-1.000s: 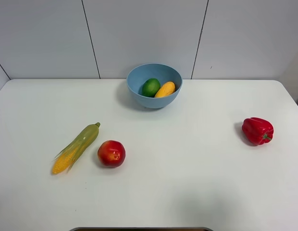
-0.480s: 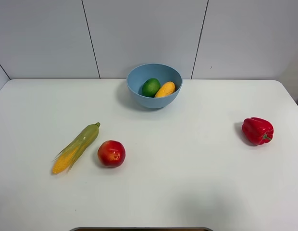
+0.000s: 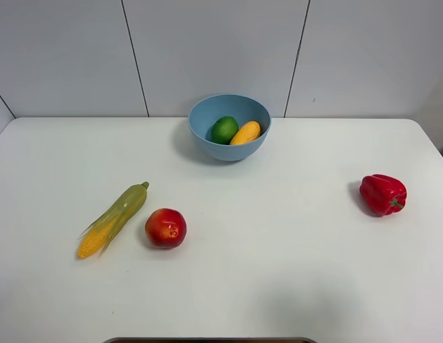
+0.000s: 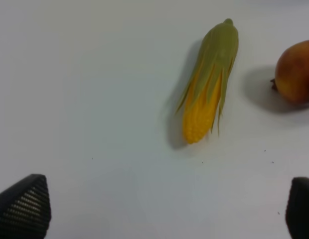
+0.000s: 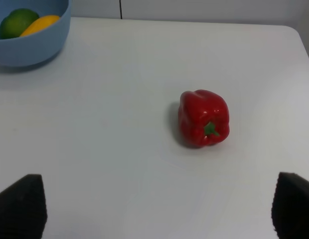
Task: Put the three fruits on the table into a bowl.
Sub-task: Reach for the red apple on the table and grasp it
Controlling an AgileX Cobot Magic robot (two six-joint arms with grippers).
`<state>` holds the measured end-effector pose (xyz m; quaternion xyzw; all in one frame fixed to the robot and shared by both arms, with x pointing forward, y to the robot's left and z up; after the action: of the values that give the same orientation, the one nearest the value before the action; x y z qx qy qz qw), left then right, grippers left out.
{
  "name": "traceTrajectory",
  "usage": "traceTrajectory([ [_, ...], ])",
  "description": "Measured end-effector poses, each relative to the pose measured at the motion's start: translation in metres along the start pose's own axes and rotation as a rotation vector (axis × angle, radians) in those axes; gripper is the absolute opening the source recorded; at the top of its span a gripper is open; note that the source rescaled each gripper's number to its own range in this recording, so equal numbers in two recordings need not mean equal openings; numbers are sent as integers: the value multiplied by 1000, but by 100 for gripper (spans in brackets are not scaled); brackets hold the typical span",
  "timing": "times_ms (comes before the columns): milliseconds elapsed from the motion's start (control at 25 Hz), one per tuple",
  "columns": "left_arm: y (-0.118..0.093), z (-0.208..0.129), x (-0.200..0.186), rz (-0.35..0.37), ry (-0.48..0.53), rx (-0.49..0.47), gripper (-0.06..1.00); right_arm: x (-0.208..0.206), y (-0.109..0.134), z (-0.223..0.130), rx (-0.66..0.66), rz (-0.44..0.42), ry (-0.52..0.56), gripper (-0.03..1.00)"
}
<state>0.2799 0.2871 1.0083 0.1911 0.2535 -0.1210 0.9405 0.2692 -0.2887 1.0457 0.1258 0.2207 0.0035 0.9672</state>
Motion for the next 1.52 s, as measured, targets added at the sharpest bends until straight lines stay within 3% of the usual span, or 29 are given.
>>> traceTrajectory([
  [240, 1, 4, -4, 6, -15, -14, 100, 0, 0, 0, 0, 0, 0, 94],
  [480, 14, 35, -10, -9, 19, -23, 99, 0, 0, 0, 0, 0, 0, 94],
  [760, 41, 76, 25, -40, 175, -3, 94, 0, 0, 0, 0, 0, 0, 94],
  [1120, 67, 128, 74, -64, 216, 78, 93, 0, 0, 0, 0, 0, 0, 94],
  [1280, 54, 140, 93, -143, 239, 197, 93, 0, 0, 0, 0, 0, 0, 94],
  [1520, 10, 160, 115, -309, 235, 359, 93, 0, 0, 0, 0, 0, 0, 94],
])
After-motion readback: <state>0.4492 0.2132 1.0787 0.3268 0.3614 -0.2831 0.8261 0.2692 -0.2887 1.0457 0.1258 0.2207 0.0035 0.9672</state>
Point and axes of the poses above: a point on each arm's last joint axis where the gripper is mounted, x pointing out along that axis toward the gripper, y along the wrist's bending axis when the last joint is at zero, z = x × y, the point moved 5 cm from there along x, pointing out along that axis toward the gripper, and after that the axes turned 14 degrees about x, right-handed, at the moved point
